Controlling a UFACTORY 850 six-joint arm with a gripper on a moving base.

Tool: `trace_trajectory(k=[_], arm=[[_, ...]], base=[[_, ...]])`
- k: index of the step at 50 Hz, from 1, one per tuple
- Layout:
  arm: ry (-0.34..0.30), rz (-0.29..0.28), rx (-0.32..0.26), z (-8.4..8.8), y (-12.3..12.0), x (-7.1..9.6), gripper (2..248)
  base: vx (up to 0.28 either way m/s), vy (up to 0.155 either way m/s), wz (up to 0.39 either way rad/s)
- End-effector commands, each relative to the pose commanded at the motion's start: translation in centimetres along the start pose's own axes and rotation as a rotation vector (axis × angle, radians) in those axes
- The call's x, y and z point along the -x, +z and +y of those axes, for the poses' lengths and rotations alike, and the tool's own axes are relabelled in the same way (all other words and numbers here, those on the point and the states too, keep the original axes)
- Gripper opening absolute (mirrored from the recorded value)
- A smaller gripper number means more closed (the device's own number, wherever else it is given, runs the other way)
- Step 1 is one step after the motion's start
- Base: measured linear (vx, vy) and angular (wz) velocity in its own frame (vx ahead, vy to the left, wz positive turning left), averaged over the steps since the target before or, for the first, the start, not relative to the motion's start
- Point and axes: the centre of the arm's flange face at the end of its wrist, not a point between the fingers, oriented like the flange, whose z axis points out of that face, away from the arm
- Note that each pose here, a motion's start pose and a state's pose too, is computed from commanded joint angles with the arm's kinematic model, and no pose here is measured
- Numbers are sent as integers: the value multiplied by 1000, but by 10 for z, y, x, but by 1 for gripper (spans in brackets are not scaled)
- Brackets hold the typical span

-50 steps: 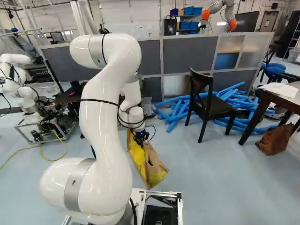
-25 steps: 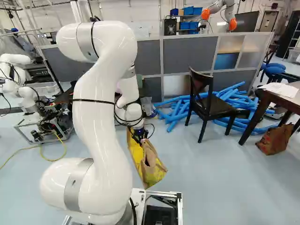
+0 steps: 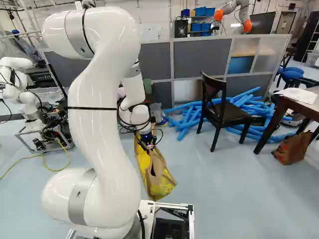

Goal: Pick up the bag on the ground and place it on the table

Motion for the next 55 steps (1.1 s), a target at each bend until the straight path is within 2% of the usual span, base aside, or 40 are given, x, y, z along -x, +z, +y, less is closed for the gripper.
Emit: trace_trajectory(k=[21,38,55], arm=[[45,-17,-11,-2,-32,5,22],[67,24,-2,0,-57,0,22],[78,39,-2,2,-82,-5,22]], base=[[0,0,0],[0,0,0],[0,0,0]])
